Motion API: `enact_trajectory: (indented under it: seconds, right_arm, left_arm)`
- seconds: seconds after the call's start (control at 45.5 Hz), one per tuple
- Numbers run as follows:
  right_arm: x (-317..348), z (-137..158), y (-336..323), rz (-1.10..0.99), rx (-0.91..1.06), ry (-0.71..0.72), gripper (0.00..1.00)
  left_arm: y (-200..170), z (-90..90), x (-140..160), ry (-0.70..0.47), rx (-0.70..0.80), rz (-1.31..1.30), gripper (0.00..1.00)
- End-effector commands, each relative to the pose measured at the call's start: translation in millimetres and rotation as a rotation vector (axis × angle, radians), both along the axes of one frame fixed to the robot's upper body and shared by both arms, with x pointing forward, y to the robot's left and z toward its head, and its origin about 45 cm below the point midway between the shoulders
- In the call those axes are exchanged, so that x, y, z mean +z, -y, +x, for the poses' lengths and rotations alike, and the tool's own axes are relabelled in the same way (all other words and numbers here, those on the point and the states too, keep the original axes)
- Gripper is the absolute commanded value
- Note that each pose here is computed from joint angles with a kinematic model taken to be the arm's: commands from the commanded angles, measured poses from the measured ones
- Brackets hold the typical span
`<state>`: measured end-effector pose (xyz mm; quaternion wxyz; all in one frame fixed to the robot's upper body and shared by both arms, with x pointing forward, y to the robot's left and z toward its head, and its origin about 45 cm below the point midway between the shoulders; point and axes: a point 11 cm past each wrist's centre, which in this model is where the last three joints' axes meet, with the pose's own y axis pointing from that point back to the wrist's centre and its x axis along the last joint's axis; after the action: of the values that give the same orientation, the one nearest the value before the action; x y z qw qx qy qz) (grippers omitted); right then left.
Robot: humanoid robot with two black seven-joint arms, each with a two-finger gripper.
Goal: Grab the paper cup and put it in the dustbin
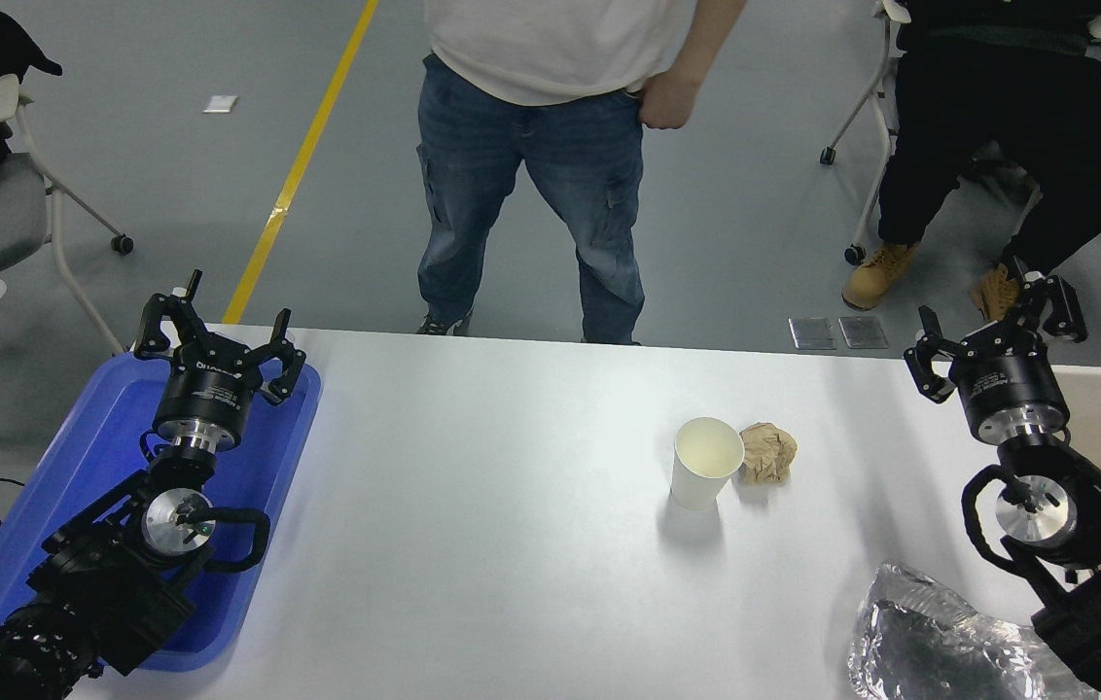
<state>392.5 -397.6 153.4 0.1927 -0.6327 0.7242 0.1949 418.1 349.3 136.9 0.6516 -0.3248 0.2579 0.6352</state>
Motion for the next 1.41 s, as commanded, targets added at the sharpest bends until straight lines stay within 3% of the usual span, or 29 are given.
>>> enact_trajectory:
  seconds: [0.0, 1.385]
  right_arm:
    - [2.3, 2.0, -0.6, -0.002, 0.002, 0.005, 1.0]
    - [7.7, 9.7, -12.3, -0.022, 0.045, 0.01, 1.0]
  left_arm:
    - [0.4, 0.4, 0.4, 0.0, -0.002, 0.001, 1.0]
    - [0.4, 0.4, 0.4, 0.0, -0.002, 0.001, 1.0]
